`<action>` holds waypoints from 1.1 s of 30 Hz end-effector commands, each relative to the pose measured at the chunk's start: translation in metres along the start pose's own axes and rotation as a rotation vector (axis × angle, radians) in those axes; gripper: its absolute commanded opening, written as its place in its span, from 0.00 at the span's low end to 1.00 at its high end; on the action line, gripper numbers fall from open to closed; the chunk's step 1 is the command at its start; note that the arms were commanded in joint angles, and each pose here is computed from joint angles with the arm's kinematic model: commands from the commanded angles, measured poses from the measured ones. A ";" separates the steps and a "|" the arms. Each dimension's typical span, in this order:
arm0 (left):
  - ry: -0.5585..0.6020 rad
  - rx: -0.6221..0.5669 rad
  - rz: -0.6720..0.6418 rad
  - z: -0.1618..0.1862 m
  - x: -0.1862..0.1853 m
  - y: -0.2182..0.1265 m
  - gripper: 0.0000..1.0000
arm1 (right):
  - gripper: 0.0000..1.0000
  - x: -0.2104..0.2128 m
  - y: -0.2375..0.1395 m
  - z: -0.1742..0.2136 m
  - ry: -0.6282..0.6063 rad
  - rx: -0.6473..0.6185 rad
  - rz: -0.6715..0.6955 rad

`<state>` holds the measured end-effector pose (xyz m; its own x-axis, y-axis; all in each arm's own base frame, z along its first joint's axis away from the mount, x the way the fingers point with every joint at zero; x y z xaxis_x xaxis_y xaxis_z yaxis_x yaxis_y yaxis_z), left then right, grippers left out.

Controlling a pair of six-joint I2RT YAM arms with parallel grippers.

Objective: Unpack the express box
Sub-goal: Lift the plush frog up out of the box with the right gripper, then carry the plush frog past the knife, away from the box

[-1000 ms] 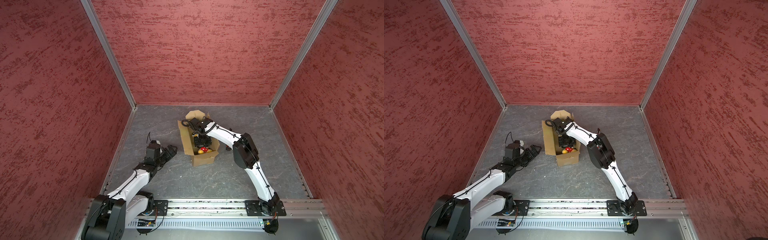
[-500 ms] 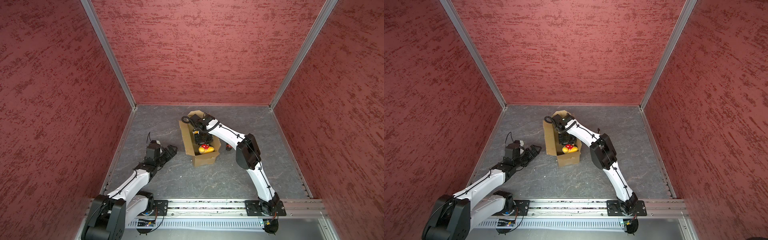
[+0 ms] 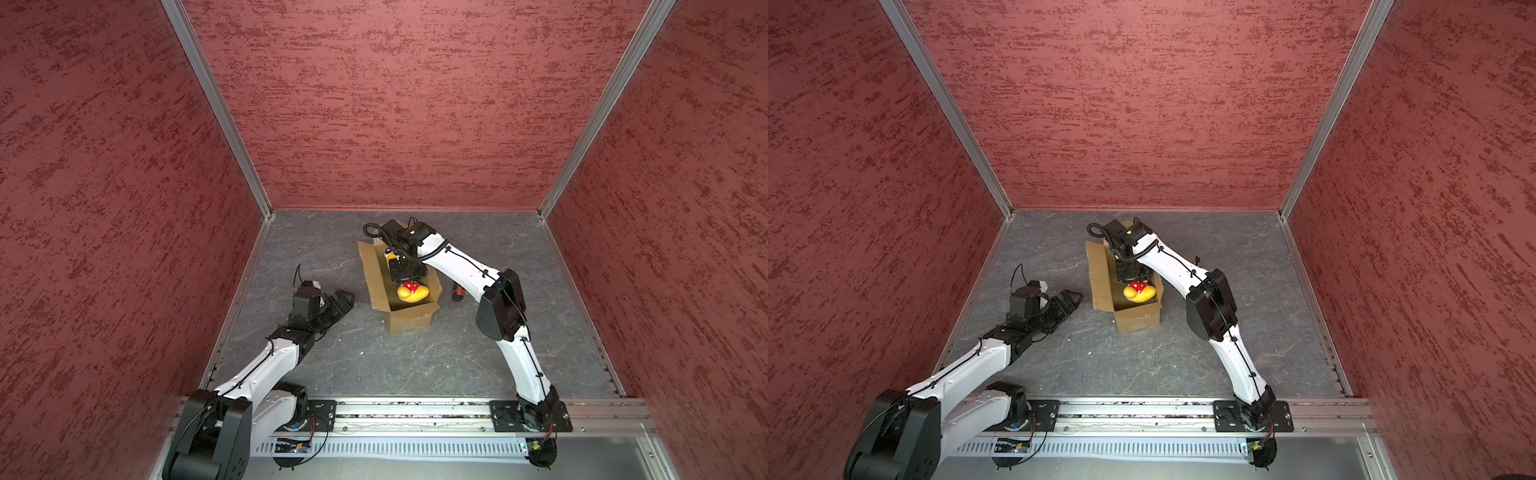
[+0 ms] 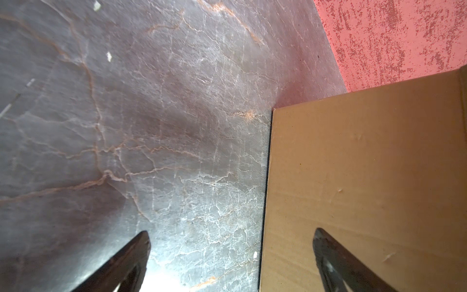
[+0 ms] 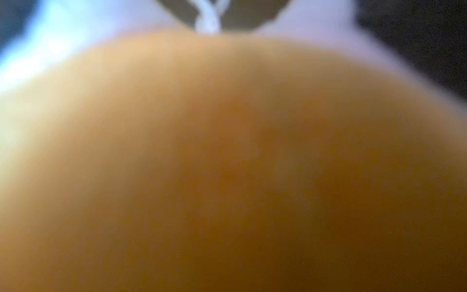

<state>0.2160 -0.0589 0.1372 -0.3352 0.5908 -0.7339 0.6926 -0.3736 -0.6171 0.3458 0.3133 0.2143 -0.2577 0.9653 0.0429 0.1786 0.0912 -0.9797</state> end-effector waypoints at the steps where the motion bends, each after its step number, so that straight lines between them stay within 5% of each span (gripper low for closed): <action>1: 0.021 -0.017 0.026 -0.006 -0.008 -0.001 1.00 | 0.08 -0.001 -0.036 -0.002 -0.013 -0.078 -0.004; 33: 0.044 -0.001 0.028 -0.009 -0.023 0.008 1.00 | 0.07 -0.007 -0.139 -0.003 -0.050 -0.332 -0.125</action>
<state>0.2278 -0.0655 0.1423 -0.3232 0.6018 -0.7304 0.6834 -0.3854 -0.6200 0.3336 0.3014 0.3176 -0.3268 0.9362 0.1292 0.3612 0.2500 -0.8984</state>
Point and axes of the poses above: each gripper's point midway between its finger pads, its own y axis out along the fingers, its own x axis along the line the jaws close on, z = x × y, the point moved 10 cm from there along -y, back along the fingers, and after that the axes turned 6 degrees about -y, right-handed, at the moved point
